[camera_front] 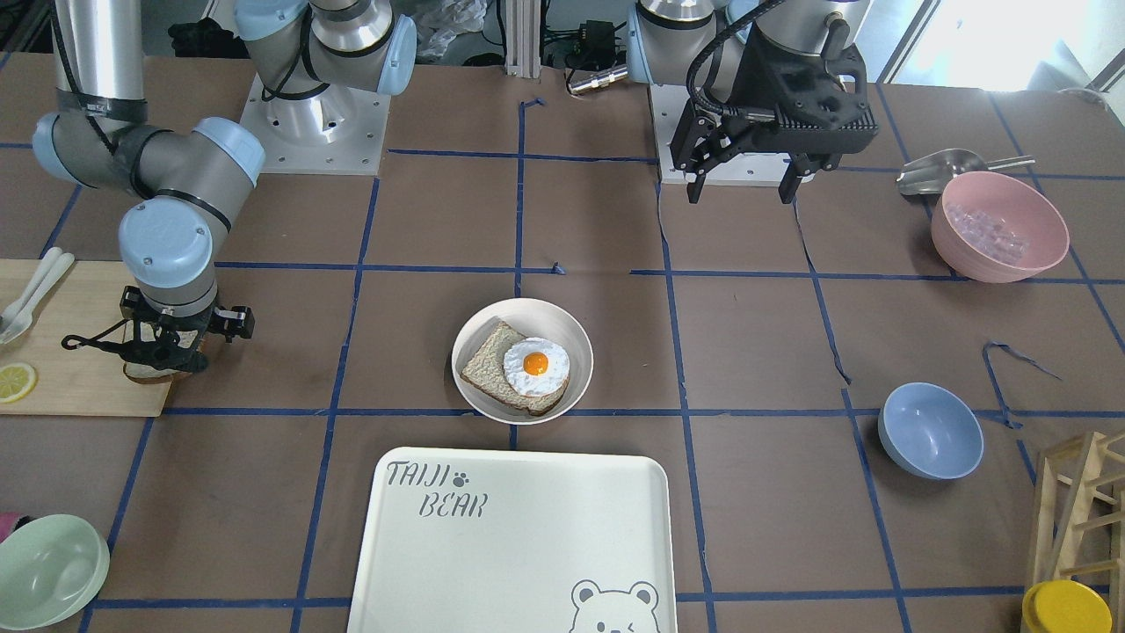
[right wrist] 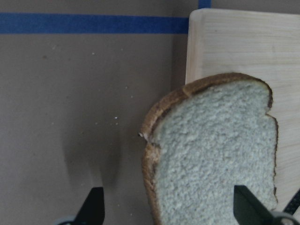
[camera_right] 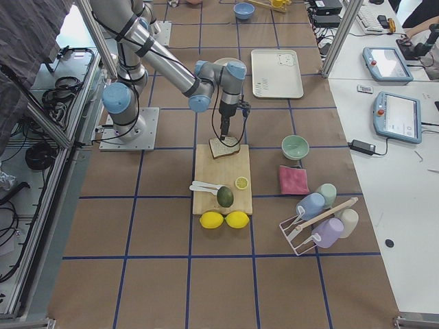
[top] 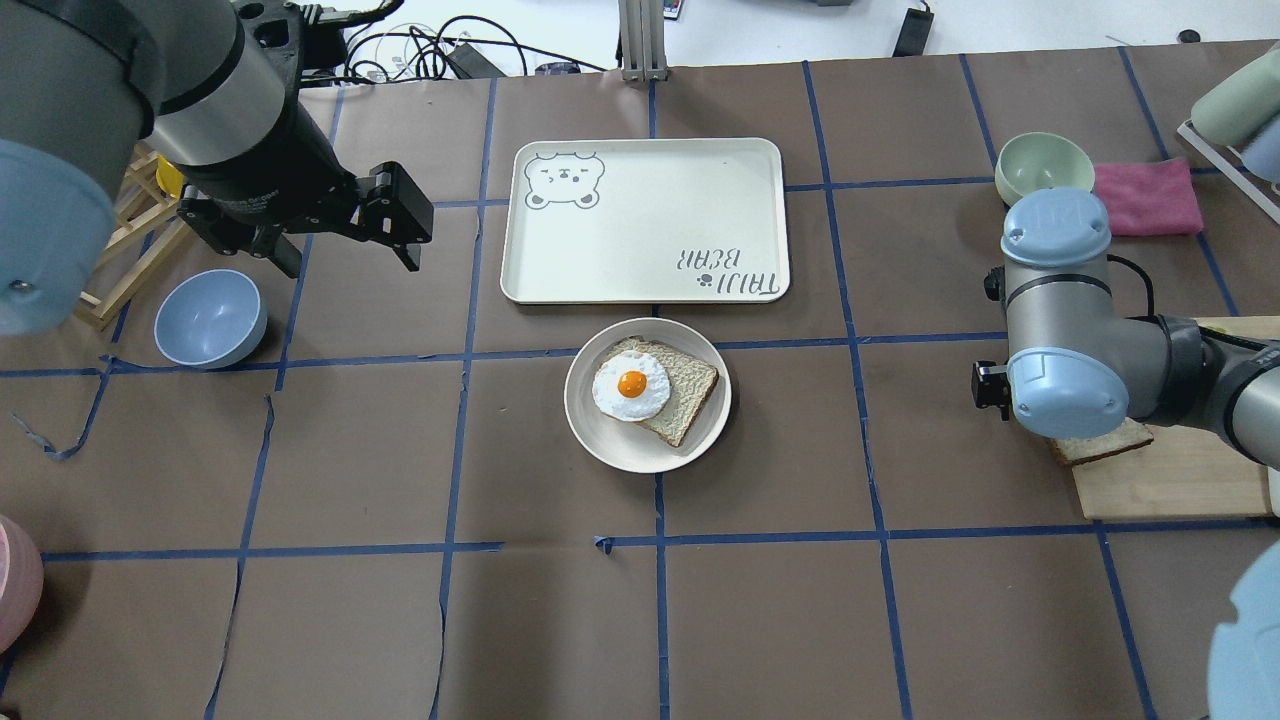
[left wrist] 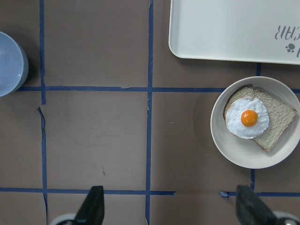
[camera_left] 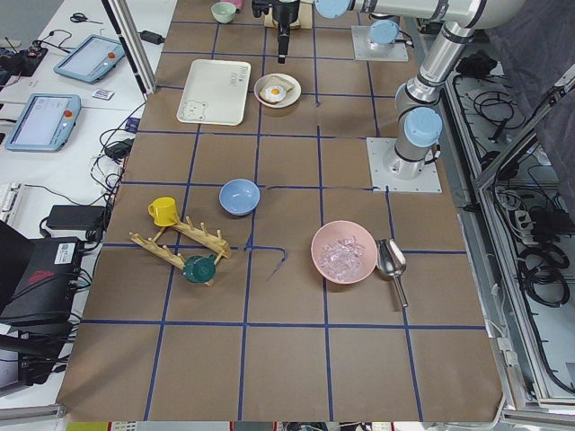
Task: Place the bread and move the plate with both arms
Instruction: 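Grasp the white bread slice with the right gripper and lift it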
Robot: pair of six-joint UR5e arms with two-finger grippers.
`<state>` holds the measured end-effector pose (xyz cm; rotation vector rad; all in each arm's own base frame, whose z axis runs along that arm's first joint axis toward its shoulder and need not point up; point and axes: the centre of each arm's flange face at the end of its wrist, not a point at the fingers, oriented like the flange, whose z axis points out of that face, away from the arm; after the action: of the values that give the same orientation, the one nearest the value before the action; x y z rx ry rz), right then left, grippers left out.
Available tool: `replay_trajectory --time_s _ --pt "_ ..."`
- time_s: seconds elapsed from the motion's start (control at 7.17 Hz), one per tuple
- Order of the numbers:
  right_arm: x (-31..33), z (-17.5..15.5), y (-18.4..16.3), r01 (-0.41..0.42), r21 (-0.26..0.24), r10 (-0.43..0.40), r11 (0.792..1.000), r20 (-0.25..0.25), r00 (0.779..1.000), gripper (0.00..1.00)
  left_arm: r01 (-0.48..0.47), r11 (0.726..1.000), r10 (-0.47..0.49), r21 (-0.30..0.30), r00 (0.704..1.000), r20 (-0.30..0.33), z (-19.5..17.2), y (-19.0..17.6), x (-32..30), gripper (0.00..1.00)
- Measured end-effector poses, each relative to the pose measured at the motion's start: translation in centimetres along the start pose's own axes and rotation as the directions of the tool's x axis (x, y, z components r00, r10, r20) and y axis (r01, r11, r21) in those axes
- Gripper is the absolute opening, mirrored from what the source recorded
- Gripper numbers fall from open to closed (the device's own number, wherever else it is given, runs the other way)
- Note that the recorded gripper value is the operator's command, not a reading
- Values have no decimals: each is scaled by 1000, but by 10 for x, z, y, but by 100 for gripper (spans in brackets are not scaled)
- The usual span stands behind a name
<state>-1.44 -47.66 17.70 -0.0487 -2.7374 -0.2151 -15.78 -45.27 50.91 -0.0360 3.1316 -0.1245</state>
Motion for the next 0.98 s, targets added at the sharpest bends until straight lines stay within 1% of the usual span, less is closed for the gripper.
replay_trajectory --time_s 0.14,0.28,0.56,0.7,0.98 --pt "1 2 -1 0 0 0 1000 -19 1000 37 0 1000 0 0 1000 0 0 0 0 100" --pt "2 3 -2 -1 -1 1 1000 -31 1000 32 0 1000 0 0 1000 0 0 0 0 100" --pt "3 2 -2 -4 3 5 1000 -36 999 5 0 1000 0 0 1000 0 0 0 0 100" --pt "3 2 -3 -6 4 6 1000 -34 999 0 0 1000 0 0 1000 0 0 0 0 100" --pt "3 1 -3 -7 6 7 1000 -26 1000 0 0 1000 0 0 1000 0 0 0 0 100"
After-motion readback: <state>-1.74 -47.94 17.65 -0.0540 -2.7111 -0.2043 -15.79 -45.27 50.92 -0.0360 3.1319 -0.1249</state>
